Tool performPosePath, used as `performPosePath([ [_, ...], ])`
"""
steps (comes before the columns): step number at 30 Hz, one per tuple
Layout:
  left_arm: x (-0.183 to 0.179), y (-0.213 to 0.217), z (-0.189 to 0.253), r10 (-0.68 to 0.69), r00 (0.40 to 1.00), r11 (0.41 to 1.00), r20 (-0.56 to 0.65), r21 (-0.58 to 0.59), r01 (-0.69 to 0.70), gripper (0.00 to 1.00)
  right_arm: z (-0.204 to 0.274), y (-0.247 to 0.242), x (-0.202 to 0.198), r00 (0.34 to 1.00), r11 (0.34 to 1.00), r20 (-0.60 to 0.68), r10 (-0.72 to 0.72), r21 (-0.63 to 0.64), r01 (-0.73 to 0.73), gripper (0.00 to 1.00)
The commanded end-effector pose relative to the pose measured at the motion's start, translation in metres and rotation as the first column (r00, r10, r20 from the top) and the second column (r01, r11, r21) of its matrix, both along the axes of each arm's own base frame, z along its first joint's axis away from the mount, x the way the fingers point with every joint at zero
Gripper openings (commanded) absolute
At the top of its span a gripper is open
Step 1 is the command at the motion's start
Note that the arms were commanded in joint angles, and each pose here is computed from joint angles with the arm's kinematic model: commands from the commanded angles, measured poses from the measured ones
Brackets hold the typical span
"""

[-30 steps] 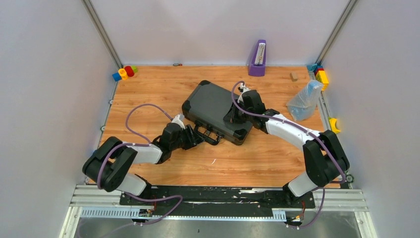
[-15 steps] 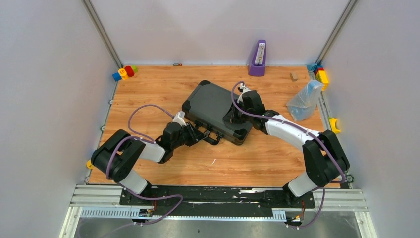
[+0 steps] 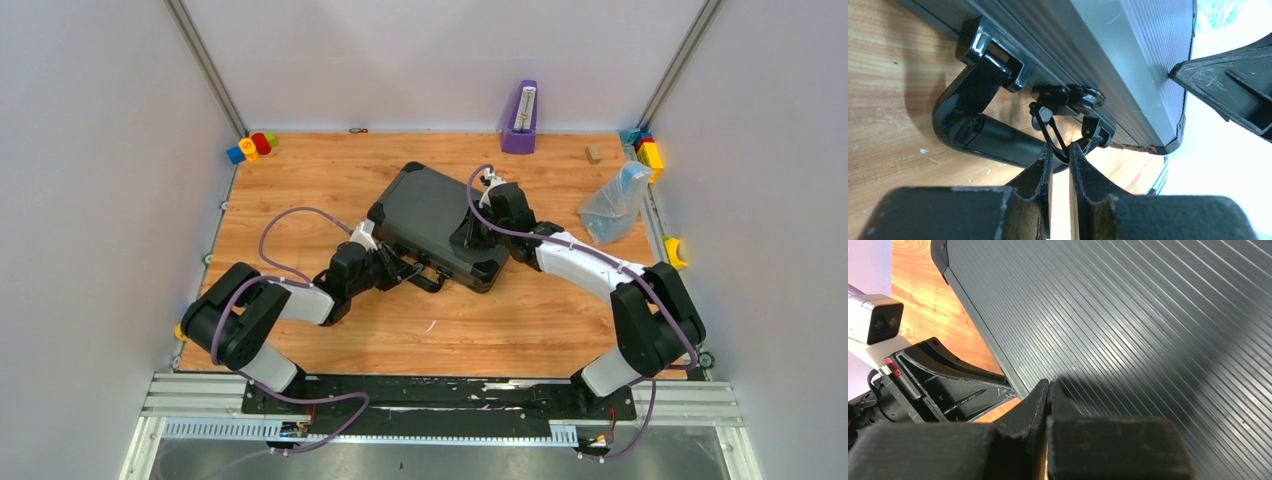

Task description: Pack up texas hold em set

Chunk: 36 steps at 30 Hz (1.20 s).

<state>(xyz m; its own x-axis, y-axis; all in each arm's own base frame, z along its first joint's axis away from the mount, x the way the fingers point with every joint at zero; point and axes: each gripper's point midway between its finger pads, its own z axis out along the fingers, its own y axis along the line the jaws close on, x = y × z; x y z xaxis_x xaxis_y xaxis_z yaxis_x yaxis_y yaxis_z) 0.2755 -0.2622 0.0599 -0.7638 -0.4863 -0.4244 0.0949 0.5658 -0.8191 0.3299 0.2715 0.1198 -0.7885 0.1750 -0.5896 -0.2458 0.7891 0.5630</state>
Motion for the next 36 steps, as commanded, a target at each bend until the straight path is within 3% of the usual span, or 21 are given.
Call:
performPosePath([
  [1,0.024,-0.011,0.051,0.006,0.985,0.999,0.175,-0.041,0.002,0.07,-0.048,-0.016,-0.021,0.992,0.993,-0.127,-0.014,-0.115,0.0,0.0],
  [6,0.025,-0.01,0.059,0.008,0.981,1.0,0.193,-0.028,-0.003,0.06,-0.049,-0.016,-0.021,0.992,0.993,-0.128,-0.015,-0.116,0.0,0.0],
  [13,0.03,-0.015,0.06,-0.002,0.978,0.999,0.207,-0.038,0.011,0.33,-0.05,-0.015,-0.021,0.992,0.993,-0.128,-0.011,-0.114,-0.003,0.0],
  [17,0.033,-0.018,0.067,-0.001,0.973,0.998,0.23,-0.063,0.016,0.41,-0.05,-0.015,-0.021,0.992,0.993,-0.129,-0.011,-0.114,-0.004,0.0],
  [29,0.033,-0.023,0.059,-0.023,0.975,0.997,0.222,-0.062,0.037,0.25,-0.05,-0.015,-0.021,0.992,0.994,-0.128,-0.005,-0.113,-0.01,0.0],
  [36,0.022,-0.004,0.033,0.011,0.984,1.0,0.179,0.005,-0.012,0.19,-0.048,-0.015,-0.023,0.992,0.994,-0.123,0.002,-0.112,-0.016,0.0],
])
